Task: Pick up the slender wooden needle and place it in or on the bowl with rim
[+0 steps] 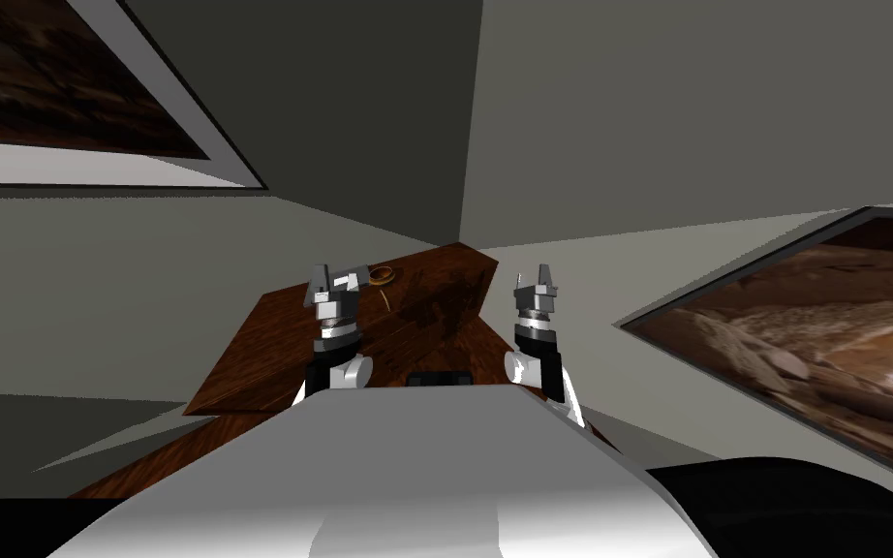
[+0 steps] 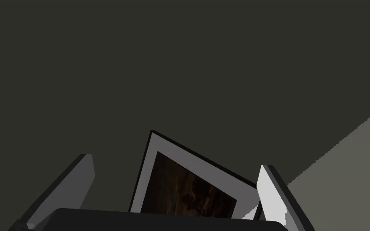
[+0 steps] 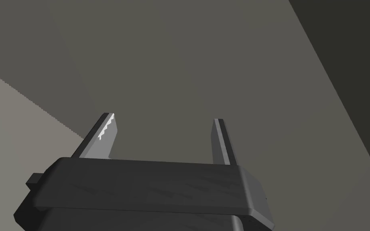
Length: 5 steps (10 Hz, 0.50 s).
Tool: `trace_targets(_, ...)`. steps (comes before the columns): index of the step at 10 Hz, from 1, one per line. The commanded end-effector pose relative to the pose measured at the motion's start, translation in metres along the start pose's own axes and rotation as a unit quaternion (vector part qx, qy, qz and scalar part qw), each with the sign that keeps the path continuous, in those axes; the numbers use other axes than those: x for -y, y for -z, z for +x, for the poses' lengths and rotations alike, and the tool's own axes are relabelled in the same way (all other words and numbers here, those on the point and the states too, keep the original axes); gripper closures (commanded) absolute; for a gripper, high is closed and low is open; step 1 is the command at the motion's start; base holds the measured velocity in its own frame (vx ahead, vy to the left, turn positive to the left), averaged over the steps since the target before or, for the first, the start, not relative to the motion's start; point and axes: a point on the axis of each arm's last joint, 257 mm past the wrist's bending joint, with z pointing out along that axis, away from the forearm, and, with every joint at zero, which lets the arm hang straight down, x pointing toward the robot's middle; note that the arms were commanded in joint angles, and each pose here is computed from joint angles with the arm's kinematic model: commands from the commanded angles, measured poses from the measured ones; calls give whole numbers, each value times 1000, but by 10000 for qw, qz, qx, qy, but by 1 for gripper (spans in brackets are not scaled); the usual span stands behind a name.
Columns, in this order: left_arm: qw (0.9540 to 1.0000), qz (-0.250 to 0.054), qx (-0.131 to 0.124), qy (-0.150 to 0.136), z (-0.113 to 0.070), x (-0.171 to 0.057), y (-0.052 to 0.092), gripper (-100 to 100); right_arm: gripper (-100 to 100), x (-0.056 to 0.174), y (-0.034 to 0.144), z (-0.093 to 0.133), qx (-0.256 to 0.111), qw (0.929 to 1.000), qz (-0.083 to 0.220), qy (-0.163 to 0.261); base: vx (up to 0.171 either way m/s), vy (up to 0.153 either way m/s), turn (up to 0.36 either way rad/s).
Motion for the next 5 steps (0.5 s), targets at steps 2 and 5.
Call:
trace_targets(2,9995,-42,-260,-162,0,-6,-2,-100,0,0,0,0,0,10000,0,0,-36,-24,-20)
trace_targets(5,9969,-194,-601,-459,-6,-21,-8,-100,0,0,0,0,0,10000,-1,-1,-80,-46,-45)
